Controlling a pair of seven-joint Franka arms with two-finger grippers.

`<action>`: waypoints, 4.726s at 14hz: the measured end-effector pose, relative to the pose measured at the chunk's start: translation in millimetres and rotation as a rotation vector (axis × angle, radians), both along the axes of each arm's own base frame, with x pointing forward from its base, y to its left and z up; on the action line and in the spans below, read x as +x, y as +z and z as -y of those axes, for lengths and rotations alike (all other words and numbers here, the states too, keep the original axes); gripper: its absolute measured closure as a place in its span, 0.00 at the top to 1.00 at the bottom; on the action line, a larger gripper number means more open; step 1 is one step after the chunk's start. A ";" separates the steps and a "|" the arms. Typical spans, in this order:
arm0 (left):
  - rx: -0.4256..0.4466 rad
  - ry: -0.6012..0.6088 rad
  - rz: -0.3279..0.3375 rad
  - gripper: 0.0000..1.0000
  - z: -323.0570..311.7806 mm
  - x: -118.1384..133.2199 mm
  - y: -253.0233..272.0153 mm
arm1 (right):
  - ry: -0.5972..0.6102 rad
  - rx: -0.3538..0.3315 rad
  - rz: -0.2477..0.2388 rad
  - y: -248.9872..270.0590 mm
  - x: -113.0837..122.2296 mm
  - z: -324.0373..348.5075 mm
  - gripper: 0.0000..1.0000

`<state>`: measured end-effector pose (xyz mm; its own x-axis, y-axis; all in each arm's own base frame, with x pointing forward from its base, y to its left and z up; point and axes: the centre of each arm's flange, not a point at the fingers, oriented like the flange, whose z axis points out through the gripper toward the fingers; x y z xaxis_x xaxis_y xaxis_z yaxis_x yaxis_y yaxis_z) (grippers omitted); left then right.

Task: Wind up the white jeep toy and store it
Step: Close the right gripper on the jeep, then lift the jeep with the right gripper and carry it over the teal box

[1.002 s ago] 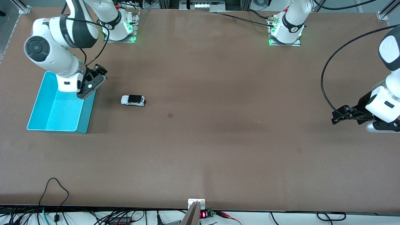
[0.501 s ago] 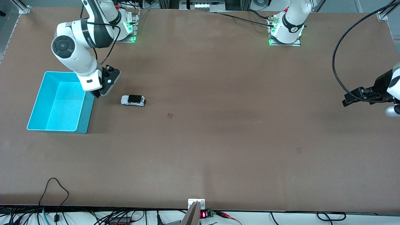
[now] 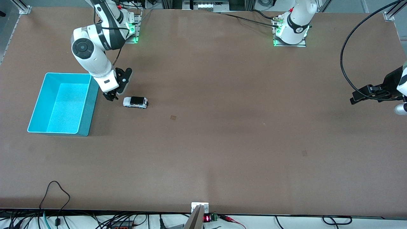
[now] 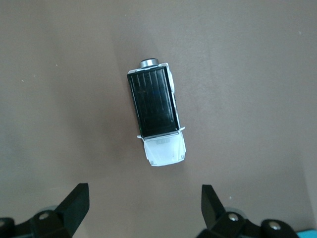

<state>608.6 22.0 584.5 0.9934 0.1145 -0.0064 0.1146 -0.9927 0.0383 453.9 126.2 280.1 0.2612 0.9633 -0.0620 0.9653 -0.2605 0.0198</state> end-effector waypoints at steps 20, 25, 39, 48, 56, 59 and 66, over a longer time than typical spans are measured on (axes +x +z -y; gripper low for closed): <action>-0.002 -0.057 -0.007 1.00 4.4 -5.4 6.0 | 0.138 0.081 0.050 -71.1 7.0 -21.0 1.00; -0.001 -0.057 -0.005 1.00 4.3 -5.2 6.2 | 0.175 0.076 0.058 -74.7 8.1 -24.9 0.96; 0.007 -0.058 -0.005 1.00 3.6 -5.2 6.1 | 0.078 0.093 0.084 -70.8 20.1 -23.0 0.50; 0.006 -0.072 0.004 1.00 11.7 -7.5 11.8 | -0.311 -0.025 0.225 41.1 39.7 34.0 0.50; 0.006 -0.070 0.002 1.00 10.9 -7.7 11.3 | -0.831 -0.031 0.208 72.9 48.3 153.9 0.50; 0.006 -0.070 0.001 1.00 10.7 -7.7 11.0 | -0.996 0.031 0.147 84.2 53.2 158.2 0.50; 0.004 -0.081 -0.019 1.00 15.6 -9.9 9.1 | -1.218 -0.004 0.068 95.8 51.0 227.3 0.50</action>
